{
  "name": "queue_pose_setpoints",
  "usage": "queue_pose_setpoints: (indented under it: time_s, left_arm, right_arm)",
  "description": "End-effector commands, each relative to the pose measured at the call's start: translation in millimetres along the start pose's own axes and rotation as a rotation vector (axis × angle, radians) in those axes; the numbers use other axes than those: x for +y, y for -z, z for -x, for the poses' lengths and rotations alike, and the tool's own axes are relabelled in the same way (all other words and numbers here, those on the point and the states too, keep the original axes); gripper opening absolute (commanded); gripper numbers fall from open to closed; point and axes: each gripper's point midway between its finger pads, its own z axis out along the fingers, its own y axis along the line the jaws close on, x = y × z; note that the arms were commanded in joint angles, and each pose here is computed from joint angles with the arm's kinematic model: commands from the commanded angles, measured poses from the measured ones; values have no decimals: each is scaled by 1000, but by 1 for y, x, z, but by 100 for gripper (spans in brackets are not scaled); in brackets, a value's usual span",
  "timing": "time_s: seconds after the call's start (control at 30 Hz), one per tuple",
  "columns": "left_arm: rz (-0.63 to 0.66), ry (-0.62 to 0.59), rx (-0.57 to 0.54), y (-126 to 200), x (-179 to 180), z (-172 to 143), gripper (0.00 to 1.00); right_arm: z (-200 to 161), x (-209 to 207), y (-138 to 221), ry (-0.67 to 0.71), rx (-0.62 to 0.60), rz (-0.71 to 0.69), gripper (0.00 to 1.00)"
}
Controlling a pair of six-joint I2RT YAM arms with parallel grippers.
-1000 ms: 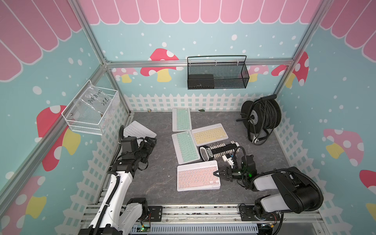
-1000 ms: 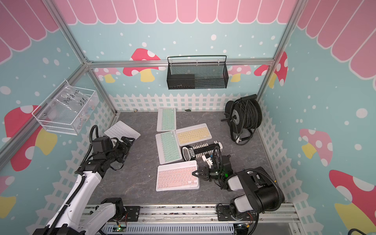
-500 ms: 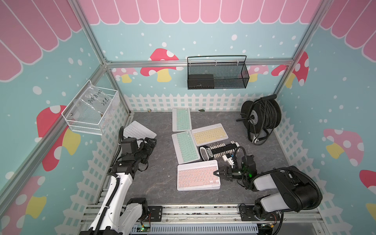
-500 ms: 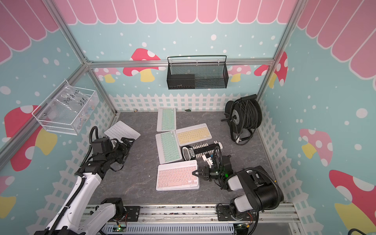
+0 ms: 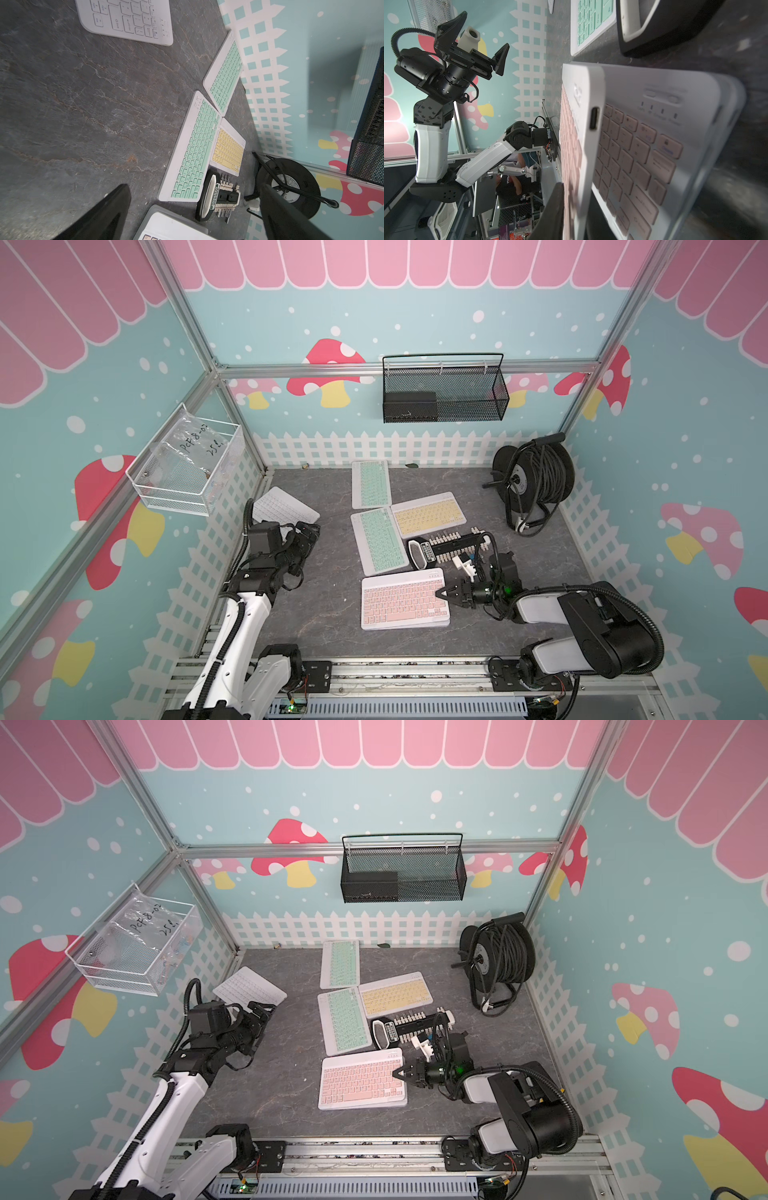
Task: Stack the numeric keypads
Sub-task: Place the numeric keypad at the numeric keypad.
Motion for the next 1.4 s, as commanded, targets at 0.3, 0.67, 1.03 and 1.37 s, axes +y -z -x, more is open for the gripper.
queue_pose_setpoints:
  time_s: [0.3,0.67,1.03,1.37]
  left_arm:
    - [-6,-2,7,-2,-1,-1,99]
    - [-2,1,14,-5,3,-3,99]
    - [5,14,15,-4,11,-8,99]
    - [14,19,18,-5,16,-10,99]
  right_arm:
    - [-6,-18,1,4,19,-75,19]
    - [-8,-31,2,-5,20,-140,20]
    - [-7,-41,8,2,24,-207,26]
    - [2,-39,14,36,3,-241,25]
